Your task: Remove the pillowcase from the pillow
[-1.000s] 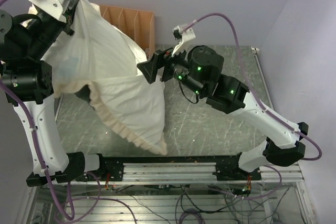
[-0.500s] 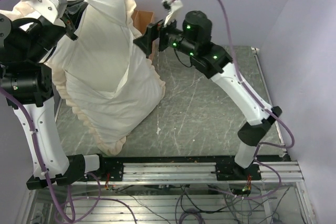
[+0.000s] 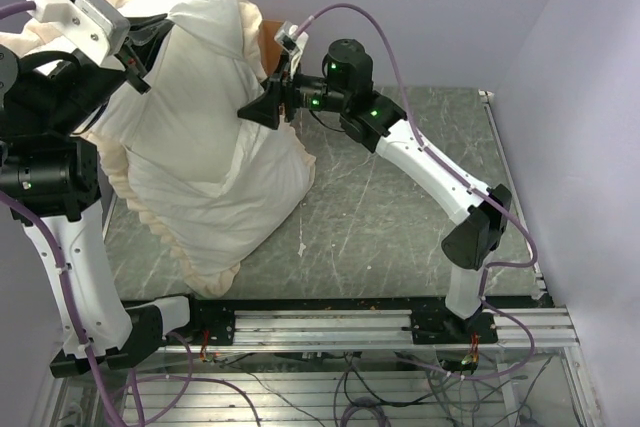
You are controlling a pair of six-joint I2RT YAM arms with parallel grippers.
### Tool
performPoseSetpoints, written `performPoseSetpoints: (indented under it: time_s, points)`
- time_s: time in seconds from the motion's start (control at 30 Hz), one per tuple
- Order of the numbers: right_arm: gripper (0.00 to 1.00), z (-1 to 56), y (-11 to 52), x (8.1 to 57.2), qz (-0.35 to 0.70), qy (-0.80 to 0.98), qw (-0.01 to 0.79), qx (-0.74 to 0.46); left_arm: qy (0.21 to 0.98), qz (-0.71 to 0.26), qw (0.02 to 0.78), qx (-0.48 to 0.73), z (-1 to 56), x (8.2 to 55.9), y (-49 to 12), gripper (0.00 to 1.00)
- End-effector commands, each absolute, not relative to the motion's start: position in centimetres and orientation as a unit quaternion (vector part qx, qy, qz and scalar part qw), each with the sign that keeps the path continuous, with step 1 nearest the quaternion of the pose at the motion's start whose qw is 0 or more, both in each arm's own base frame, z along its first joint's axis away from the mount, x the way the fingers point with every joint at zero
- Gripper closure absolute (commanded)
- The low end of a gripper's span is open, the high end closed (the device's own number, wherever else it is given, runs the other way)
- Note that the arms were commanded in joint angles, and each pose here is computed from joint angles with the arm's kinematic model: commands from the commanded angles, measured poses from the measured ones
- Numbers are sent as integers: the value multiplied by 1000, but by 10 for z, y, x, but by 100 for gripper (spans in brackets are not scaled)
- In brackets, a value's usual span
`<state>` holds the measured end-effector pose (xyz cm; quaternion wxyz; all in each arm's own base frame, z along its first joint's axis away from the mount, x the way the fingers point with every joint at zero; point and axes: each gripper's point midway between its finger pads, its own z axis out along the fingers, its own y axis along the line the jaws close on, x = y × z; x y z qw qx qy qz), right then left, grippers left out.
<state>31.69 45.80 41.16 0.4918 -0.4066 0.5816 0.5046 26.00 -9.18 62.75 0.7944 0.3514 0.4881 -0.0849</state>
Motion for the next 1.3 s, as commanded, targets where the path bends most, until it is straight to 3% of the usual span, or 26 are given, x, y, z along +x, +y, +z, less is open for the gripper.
performPoseSetpoints:
  time_s: [0.0,0.07,0.3,0.37,0.53,0.8,0.9,1.07,1.13,1.27]
  points:
    - [69,443,458,312,531,545,519,-390,426,-46,827,365,658,234,-93,93]
    - [100,458,446,324,505,553,560,-354,432,-36,826,361,653,239,-90,93]
    - [100,529,368,335,401,516,728,-207,442,50,844,300,664,260,-56,93]
    - [100,552,343,319,369,484,776,-164,435,87,855,268,675,263,-41,93]
    - [100,527,340,280,294,480,810,-163,409,128,873,232,700,258,-25,93]
    - [100,426,358,268,296,570,738,-209,436,-6,836,333,666,235,-78,93]
    - [80,410,360,265,300,594,714,-216,439,-30,823,360,654,224,-89,93]
    - [25,445,338,263,305,596,727,-155,443,-17,815,372,643,217,-89,93]
    - [9,463,333,252,309,579,740,-144,449,-11,811,374,637,218,-88,93]
    - [3,492,338,222,326,545,756,-159,455,-13,806,377,628,218,-88,93]
